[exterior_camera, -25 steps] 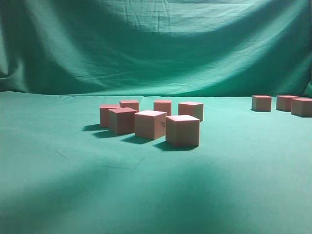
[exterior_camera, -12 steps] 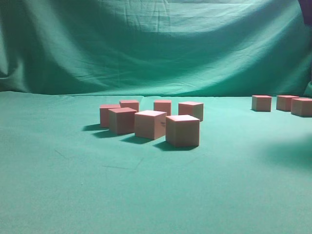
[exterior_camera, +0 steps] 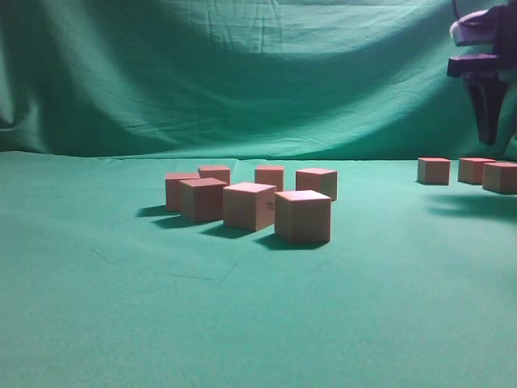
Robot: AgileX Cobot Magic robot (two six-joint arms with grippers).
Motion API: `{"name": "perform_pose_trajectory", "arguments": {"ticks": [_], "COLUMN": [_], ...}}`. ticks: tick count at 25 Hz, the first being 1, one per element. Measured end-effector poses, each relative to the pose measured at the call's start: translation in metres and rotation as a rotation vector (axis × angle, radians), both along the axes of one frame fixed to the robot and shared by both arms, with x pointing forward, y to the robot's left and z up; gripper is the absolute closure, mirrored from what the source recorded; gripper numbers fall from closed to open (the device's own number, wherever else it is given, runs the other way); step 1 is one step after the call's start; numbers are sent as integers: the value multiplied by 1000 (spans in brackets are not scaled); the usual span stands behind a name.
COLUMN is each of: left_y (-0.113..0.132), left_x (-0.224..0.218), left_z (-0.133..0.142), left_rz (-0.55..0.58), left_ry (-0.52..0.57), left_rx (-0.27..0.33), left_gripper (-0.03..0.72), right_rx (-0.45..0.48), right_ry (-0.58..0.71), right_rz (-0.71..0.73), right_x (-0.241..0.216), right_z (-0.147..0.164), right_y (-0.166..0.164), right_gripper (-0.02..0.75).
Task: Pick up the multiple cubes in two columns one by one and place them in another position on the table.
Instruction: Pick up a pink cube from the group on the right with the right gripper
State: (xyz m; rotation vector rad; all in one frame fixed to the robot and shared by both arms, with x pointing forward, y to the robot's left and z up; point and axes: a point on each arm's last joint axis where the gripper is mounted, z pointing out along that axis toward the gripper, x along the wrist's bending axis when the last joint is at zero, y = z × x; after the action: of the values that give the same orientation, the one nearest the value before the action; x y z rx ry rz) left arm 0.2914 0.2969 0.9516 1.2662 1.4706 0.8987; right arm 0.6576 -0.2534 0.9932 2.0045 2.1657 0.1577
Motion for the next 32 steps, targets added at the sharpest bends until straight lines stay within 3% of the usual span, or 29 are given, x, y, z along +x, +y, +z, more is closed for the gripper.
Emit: {"name": "perform_pose_trajectory", "arguments": {"ticks": [11, 17, 20, 24, 29, 32], "left_y": [0, 0, 0, 0, 0, 0], "left_x": [0, 0, 0, 0, 0, 0], "left_z": [0, 0, 0, 0, 0, 0], "left_rz": [0, 0, 0, 0, 0, 0], "left_ry": [0, 0, 0, 0, 0, 0], "left_rx": [0, 0, 0, 0, 0, 0], "left_gripper": [688, 688, 688, 688, 688, 688], "right_rx": [-10, -12, -8, -6, 9, 37], "right_ry": [-11, 3, 6, 28, 57, 10], "right_rz": [40, 44, 42, 33, 31, 49], "right_x": [18, 19, 18, 9, -18, -33], "right_z": [-41, -50, -48, -27, 25, 57], "right_y": [2, 2, 2, 1, 4, 13], "right_gripper": [186, 455, 464, 464, 464, 464]}}
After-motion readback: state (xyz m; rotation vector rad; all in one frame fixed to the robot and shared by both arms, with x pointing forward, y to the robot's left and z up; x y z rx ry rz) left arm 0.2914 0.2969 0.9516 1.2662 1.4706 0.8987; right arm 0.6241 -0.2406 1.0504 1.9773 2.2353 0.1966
